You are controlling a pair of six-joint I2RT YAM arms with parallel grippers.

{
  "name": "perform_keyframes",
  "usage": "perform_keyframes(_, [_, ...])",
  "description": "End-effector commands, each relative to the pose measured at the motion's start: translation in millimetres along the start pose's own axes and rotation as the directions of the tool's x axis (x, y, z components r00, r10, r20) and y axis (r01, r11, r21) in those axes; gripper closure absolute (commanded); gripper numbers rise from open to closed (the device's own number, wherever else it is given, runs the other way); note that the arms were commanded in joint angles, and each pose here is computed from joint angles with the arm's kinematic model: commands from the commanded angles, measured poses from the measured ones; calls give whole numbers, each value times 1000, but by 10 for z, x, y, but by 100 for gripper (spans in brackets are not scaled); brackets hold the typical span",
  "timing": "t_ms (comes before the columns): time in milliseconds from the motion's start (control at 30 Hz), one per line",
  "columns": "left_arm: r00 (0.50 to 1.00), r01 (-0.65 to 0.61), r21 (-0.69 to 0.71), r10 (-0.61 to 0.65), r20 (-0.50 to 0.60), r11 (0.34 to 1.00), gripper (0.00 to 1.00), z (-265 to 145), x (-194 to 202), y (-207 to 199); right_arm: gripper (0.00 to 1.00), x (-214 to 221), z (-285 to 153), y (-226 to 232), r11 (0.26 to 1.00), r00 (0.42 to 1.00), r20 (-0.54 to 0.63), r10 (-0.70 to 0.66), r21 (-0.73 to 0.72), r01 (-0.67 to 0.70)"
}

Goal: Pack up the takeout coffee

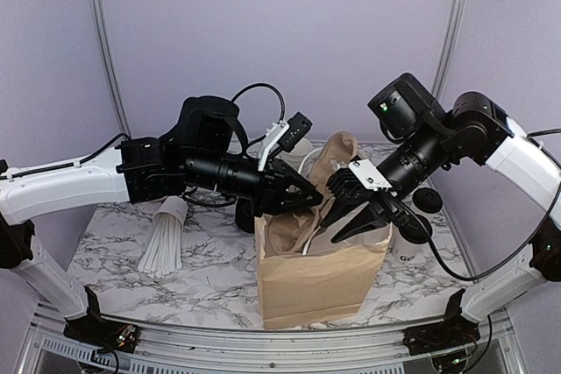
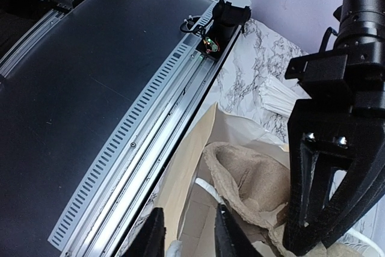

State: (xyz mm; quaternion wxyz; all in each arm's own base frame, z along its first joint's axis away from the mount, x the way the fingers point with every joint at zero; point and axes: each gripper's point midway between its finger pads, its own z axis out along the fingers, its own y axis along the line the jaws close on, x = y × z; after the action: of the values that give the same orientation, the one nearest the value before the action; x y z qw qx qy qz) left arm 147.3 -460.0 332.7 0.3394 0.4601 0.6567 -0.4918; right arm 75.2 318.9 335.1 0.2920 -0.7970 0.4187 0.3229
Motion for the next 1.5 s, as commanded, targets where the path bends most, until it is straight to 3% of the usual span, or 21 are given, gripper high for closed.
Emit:
perform_keyframes(0, [990,-17,-51,9,-139,999,85,-21,273,61,64,-219,-162,-27,999,999,46,-28,34,26])
perform_keyframes(133, [980,-23,-65,10,-197,998,85,-16,415,59,44,-352,-497,-117,995,992,116,-42,99,31])
perform_keyframes(300, [958,-62,-90,34,-285,994,85,29,603,58,35,-289,-986,-355,973,981,190,-36,232,-9])
perform_keyframes(767, [907,-62,-143,-4,-421,988,84,135,919,194,35,642,-991,-638,917,950,207,234,278,-286])
perform_keyframes(1467, [800,-126,-157,6,-600,980,84,265,1315,260,35,996,-892,-645,871,928,190,319,328,-366])
